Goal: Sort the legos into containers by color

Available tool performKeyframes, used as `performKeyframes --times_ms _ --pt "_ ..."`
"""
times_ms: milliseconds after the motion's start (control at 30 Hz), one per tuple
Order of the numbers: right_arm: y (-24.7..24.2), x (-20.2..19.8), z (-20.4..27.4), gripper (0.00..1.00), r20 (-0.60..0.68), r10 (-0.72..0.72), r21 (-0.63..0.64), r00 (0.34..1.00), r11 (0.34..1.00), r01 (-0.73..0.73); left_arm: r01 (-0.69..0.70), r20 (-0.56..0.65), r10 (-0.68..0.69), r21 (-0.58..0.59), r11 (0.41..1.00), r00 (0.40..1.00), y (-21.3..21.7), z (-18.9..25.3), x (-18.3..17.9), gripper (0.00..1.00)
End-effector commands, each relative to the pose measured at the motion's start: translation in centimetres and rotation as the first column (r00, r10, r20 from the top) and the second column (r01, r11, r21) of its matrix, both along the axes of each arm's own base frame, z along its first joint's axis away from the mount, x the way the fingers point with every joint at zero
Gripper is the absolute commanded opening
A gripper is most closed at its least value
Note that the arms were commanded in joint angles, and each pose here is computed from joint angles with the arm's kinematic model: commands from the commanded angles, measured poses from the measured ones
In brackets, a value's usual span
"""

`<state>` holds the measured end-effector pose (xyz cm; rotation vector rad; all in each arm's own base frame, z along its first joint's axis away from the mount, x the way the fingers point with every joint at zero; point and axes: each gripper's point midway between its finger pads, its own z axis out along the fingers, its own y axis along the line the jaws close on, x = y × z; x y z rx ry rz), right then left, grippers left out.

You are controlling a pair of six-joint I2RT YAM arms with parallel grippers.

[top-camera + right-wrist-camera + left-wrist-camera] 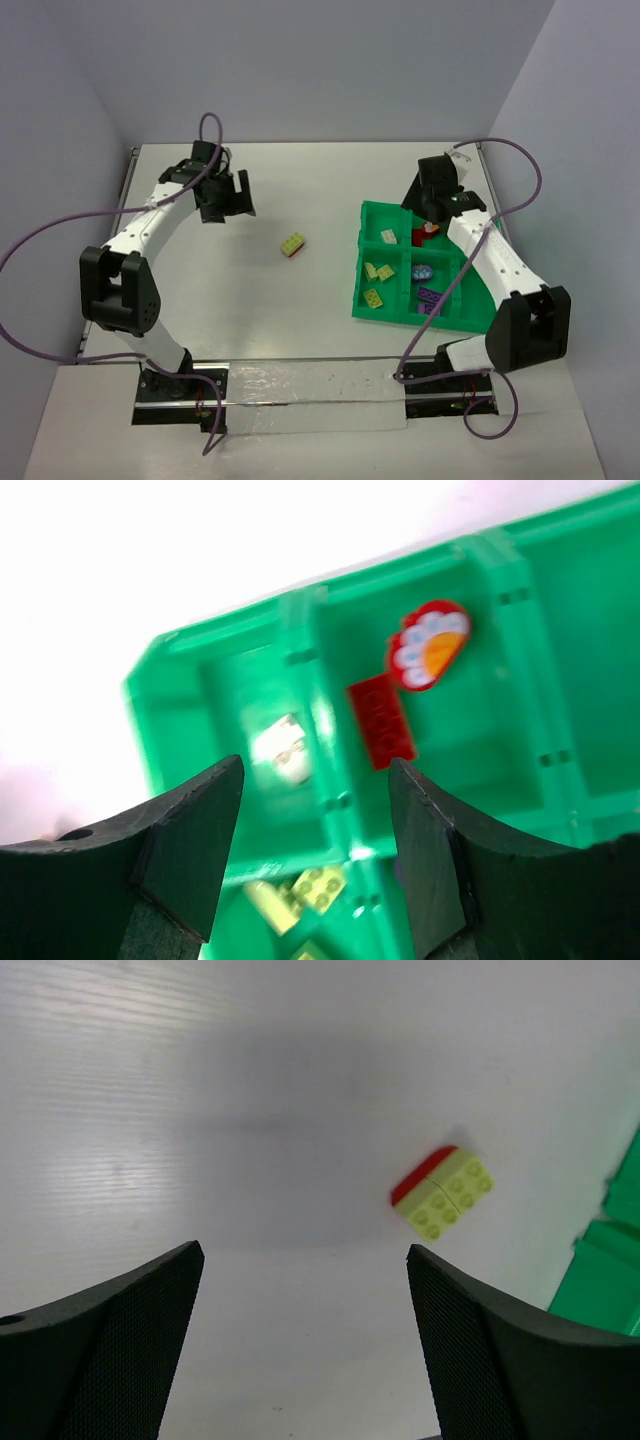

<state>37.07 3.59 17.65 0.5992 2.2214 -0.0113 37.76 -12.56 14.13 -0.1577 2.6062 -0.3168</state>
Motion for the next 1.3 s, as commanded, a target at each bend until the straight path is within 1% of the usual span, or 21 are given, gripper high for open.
performKeyframes --times_ms 0,33,67,133,200,300,367,467,667,767,967,1267 --pt "2.8 -0.6 2.8 0.67 0.104 0.086 0.044 0.991 0.995 -0.091 0.151 0.085 -0.149 -0.016 0.988 0.985 -5.0 0.9 1.1 0.88" --pt "3.6 -0.7 3.7 0.67 0.125 0.102 0.084 0.987 0.99 -0.113 0.161 0.076 -0.16 0.002 0.987 0.984 -5.4 0.3 1.1 0.87" --pt "4.7 -0.8 5.7 0.67 0.176 0.133 0.133 0.975 0.979 -0.157 0.194 0.065 -0.195 0.028 0.981 0.979 -6.5 -0.4 0.9 0.86" --pt "6.2 -1.2 7.7 0.68 0.208 0.209 0.145 0.955 0.959 -0.241 0.229 0.042 -0.231 0.049 0.972 0.972 -7.4 -1.2 0.3 0.88" --pt "7.1 -1.6 9.7 0.68 0.225 0.257 0.142 0.94 0.946 -0.292 0.273 0.01 -0.274 0.058 0.96 0.962 -8.2 -1.9 -0.7 0.91" --pt "7.2 -3.2 9.3 0.68 0.177 0.289 0.127 0.941 0.941 -0.313 0.342 0.019 -0.344 0.069 0.937 0.939 -9.3 -1.9 -2.0 0.93" --pt "7.2 -4.0 8.9 0.68 0.177 0.293 0.133 0.94 0.939 -0.317 0.38 0.024 -0.383 0.083 0.921 0.923 -9.9 -1.8 -2.6 0.93" --pt "6.7 -5.7 8.0 0.69 0.171 0.29 0.141 0.942 0.939 -0.315 0.444 0.019 -0.451 0.136 0.885 0.892 -11.4 -2.2 -3.0 0.93" --pt "5.7 -7.3 7.7 0.69 0.17 0.276 0.123 0.946 0.947 -0.298 0.45 -0.027 -0.459 0.25 0.857 0.888 -11.5 -4.2 -1.8 0.91" --pt "5.4 -7.5 7.6 0.69 0.17 0.268 0.116 0.948 0.95 -0.29 0.426 -0.032 -0.436 0.291 0.857 0.899 -10.9 -4.5 -1.3 0.91" --pt "5.8 -6.7 7.1 0.69 0.148 0.29 0.109 0.946 0.946 -0.307 0.41 0.007 -0.427 0.266 0.872 0.904 -11.2 -4.3 -1.6 0.91" --pt "6.6 -5.4 5.9 0.69 0.113 0.316 0.113 0.942 0.938 -0.328 0.483 -0.041 -0.49 0.262 0.836 0.871 -11.8 -6.4 -1.5 0.9"
